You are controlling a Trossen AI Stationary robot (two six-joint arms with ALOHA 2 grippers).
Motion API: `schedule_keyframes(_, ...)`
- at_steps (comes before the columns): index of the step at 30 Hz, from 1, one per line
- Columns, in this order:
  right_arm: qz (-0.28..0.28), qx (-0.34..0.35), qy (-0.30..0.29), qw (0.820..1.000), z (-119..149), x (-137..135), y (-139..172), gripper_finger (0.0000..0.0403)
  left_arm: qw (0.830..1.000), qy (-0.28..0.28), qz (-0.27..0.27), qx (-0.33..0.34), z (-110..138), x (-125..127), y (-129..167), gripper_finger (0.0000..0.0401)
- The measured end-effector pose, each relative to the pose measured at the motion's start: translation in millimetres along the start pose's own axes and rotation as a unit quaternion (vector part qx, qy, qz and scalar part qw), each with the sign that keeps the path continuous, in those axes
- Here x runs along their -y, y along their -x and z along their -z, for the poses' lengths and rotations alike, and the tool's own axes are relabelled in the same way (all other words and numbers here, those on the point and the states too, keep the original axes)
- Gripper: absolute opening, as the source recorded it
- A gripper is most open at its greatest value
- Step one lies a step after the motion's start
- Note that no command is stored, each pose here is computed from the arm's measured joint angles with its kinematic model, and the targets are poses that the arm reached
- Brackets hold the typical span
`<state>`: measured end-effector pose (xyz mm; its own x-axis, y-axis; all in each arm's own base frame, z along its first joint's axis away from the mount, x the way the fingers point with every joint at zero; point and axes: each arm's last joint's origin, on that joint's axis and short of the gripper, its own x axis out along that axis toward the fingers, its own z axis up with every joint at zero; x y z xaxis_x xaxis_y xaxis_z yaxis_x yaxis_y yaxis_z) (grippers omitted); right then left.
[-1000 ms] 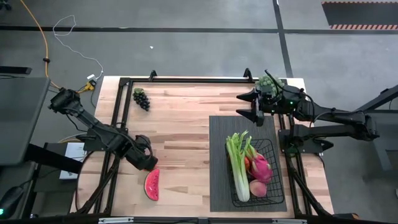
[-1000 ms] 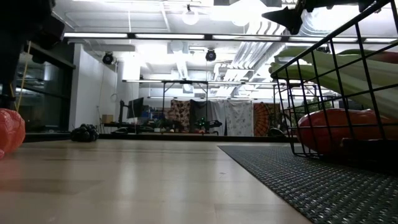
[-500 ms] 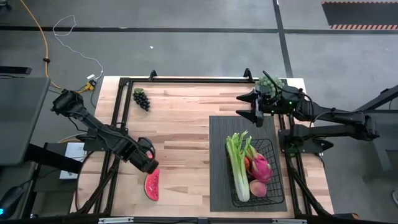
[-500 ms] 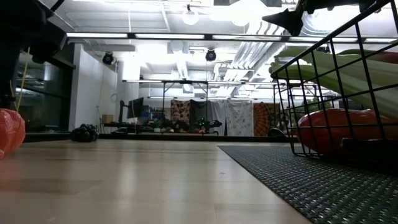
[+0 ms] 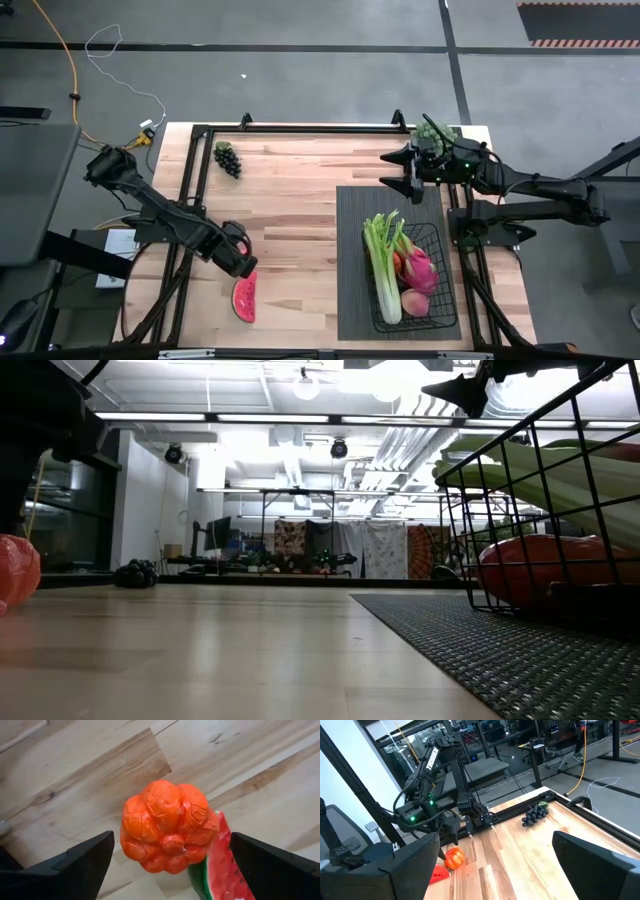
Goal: Build produce basket
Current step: Put the squash into the black wire basket
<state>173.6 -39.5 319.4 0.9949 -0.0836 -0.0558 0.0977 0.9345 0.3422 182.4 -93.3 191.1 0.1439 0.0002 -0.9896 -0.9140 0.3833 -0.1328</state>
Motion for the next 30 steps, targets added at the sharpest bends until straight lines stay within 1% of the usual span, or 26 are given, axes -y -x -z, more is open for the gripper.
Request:
schedule_keyframes(7,0.002,-0.004,-0.001,1.000,1,0,0,0.0378,0.999,-0.029,-0.037,0.003,2,9,-23,0.0386)
schedule_keyframes(12,0.001,-0.004,0.000,1.000,1,0,0,0.0378,0.998,-0.032,-0.062,0.007,4,14,-37,0.0386)
schedule_keyframes(18,0.002,-0.004,-0.001,1.000,1,0,0,0.0378,0.996,-0.032,-0.083,0.011,4,14,-45,0.0386)
schedule_keyframes(23,0.003,-0.009,-0.001,1.000,2,1,0,0.0378,0.996,-0.035,-0.086,0.012,4,14,-46,0.0386)
schedule_keyframes(25,0.003,-0.010,-0.002,1.000,2,1,0,0.0378,0.995,-0.048,-0.085,0.012,4,13,-45,0.0383)
schedule_keyframes(30,0.004,-0.012,-0.002,1.000,2,1,0,0.0378,0.995,-0.073,-0.063,0.009,-1,12,-35,0.0361)
